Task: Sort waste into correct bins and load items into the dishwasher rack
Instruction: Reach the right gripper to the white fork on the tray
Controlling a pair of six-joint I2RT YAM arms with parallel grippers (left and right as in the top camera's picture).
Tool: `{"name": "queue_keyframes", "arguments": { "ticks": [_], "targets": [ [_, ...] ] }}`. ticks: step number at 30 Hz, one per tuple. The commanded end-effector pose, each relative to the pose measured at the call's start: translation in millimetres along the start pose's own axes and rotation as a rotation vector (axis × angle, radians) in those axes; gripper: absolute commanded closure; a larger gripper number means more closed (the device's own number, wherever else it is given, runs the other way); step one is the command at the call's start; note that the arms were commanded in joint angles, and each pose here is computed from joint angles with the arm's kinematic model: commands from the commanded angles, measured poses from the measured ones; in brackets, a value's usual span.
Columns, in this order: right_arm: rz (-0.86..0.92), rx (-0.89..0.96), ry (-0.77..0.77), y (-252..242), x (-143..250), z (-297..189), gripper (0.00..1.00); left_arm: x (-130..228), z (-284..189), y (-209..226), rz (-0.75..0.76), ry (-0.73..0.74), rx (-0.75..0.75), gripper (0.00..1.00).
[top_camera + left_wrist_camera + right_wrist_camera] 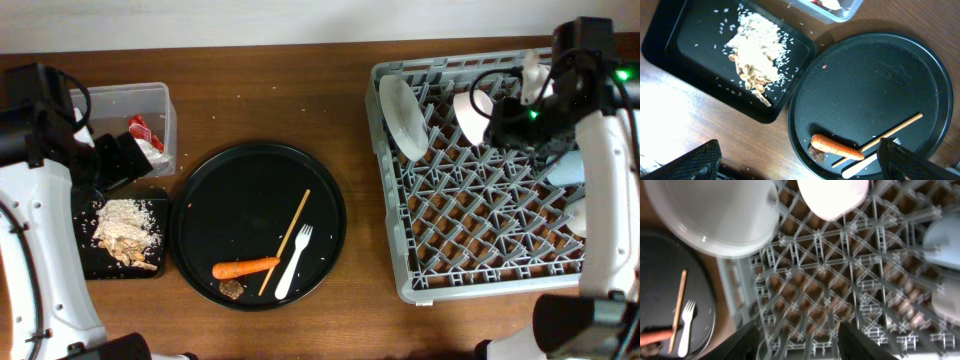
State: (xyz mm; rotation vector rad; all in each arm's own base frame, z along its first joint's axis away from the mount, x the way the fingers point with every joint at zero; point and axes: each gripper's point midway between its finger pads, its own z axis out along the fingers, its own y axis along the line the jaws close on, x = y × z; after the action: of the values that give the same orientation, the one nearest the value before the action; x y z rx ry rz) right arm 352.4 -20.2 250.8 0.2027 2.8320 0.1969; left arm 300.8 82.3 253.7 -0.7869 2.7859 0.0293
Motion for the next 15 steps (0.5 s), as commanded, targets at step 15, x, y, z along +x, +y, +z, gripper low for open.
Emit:
{"name": "queue_keyframes", "arguments": {
  "ticks": [15],
  "targets": [
    [-0.112, -0.118, 0.27, 203.3, 116.5, 53.2, 0.35, 1.6, -1.7, -13.1, 0.071, -0.007, 0.032, 0.01]
  ]
}}
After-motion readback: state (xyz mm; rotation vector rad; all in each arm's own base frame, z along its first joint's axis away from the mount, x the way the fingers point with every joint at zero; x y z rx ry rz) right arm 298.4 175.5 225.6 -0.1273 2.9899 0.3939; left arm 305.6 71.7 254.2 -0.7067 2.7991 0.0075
